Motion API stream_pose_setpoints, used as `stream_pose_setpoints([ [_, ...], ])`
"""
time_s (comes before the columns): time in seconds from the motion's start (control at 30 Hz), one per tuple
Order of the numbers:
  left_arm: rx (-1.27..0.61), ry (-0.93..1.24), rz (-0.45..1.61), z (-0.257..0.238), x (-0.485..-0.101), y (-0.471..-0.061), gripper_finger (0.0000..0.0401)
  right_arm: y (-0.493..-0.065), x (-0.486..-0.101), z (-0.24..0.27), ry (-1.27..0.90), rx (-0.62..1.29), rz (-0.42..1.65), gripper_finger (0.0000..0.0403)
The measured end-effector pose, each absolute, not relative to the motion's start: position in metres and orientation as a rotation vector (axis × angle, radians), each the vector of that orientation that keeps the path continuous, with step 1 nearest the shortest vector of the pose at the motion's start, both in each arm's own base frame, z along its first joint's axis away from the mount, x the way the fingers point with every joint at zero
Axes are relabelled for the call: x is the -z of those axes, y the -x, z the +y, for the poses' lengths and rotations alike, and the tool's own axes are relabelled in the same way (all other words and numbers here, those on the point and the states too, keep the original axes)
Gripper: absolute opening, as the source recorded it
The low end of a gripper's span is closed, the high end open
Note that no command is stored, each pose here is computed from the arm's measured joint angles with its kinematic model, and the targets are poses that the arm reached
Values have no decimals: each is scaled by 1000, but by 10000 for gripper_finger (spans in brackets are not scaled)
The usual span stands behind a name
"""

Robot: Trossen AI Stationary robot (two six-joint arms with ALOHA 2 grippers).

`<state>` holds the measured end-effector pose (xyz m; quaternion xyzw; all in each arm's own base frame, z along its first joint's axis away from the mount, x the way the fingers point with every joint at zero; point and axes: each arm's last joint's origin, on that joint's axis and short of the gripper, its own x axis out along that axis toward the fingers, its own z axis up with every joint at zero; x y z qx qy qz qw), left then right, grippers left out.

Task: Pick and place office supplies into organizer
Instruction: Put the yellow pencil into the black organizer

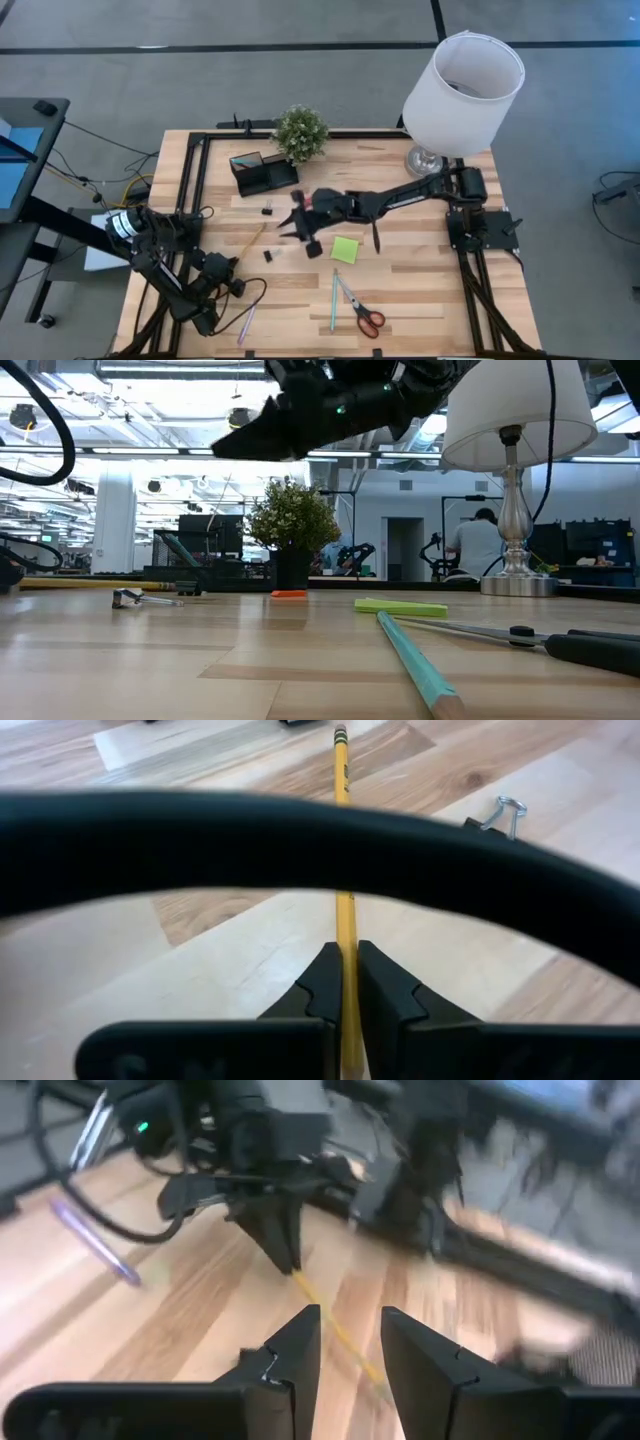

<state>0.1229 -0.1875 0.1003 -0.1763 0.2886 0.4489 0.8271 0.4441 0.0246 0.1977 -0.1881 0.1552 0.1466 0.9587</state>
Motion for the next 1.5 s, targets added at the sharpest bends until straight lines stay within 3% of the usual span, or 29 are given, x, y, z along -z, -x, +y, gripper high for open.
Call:
stream_pose_setpoints([
  [0.23, -949, 382, 601, -187, -103, -124, 2, -479, -169, 42, 492, -238, 363, 115],
  [0.43, -906, 450, 576, -185, -124, -124, 2, -501, -165, 44, 597, -109, 519, 170],
  [0.7, -871, 465, 561, -172, -158, -118, 2, -508, -164, 53, 797, -153, 543, 226],
  [1.2, -819, 526, 593, -148, -195, -125, 2, -512, -174, 58, 853, -105, 446, 203],
  [1.5, -828, 508, 708, -104, -232, -120, 2, -507, -184, 62, 903, 252, 545, 188],
])
